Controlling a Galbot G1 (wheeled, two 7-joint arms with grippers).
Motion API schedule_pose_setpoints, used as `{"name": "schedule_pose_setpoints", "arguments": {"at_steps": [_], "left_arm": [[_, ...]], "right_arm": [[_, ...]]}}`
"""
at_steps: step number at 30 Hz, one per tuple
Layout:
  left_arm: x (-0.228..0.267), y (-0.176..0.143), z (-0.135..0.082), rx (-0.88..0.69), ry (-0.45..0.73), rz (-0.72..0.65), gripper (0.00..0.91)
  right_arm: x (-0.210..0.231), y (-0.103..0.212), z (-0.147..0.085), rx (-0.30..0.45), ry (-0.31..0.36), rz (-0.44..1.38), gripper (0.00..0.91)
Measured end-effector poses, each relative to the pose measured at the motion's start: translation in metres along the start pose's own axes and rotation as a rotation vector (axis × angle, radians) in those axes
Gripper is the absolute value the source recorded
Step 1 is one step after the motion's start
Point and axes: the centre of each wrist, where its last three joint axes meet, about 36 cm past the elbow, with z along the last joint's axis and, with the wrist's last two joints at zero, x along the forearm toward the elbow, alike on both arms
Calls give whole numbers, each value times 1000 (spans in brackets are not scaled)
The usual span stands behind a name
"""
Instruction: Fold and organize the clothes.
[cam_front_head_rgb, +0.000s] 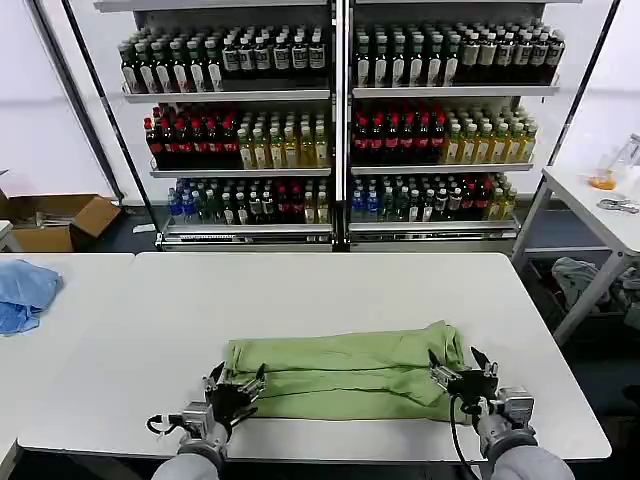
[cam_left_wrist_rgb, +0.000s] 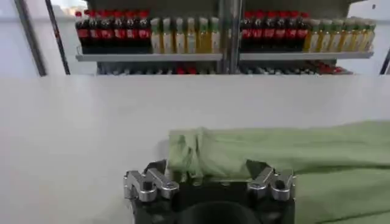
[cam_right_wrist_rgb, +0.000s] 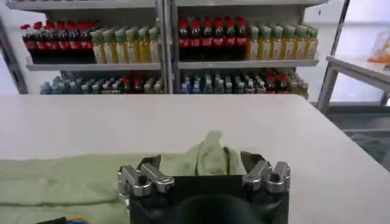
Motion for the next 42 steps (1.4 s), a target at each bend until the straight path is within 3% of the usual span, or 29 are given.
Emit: {"name": "schedule_pose_setpoints", "arguments": {"at_steps": [14,20,25,35,42], "left_arm": [[-2,7,3,29,-12,-21,30],[-4,32,-4,48,-22,-52,20],[-3,71,-12,63,-22,-107,20],[8,170,-64,88,-102,-265,20],[26,177,-97,186,-153,-224,20]], "right_arm": [[0,-1,-3,-6,-17,-1,907],[-1,-2,-6,-12,-29,0,907],[-2,-2,-8,-15,-37,-4,907],[-3,-1,-11,-20,-44,-11,907],[0,-2,-12,-14,-46,-10,907]]}}
